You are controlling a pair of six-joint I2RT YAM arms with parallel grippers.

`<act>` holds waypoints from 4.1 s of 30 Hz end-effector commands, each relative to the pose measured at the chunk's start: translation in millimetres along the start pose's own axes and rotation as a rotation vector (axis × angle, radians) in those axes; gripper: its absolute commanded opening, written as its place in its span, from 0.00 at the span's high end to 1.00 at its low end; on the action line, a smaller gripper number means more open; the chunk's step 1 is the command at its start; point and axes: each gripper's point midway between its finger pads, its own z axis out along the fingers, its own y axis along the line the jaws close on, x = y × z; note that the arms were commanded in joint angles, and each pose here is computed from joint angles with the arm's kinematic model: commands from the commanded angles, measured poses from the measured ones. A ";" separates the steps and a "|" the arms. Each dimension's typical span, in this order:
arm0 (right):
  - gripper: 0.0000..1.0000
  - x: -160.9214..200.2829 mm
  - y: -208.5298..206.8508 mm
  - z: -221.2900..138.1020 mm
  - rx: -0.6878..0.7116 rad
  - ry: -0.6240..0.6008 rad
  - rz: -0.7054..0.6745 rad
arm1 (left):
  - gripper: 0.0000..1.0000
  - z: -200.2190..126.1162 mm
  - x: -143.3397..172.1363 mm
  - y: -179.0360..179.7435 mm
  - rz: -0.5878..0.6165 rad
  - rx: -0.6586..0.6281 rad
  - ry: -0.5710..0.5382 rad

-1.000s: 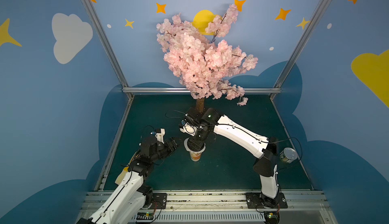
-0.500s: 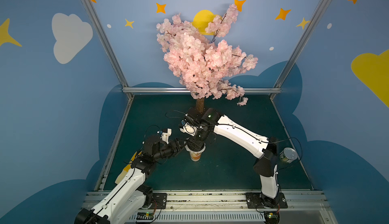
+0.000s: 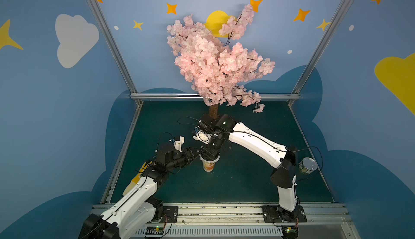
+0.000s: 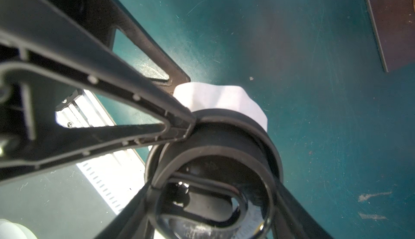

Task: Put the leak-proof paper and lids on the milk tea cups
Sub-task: Secure the cup lid on the cup.

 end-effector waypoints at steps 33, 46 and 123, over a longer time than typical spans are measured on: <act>0.30 43.4 15.2 64.7 -0.054 0.225 0.009 | 0.32 -34.8 12.0 43.3 0.055 -0.291 -0.140; 0.30 41.1 16.4 63.6 -0.060 0.209 0.004 | 0.05 -25.8 10.2 -26.5 0.039 0.052 0.034; 0.53 43.8 -5.7 -50.2 -0.610 -0.596 0.911 | 0.29 2.8 47.5 78.0 -0.078 -0.312 0.259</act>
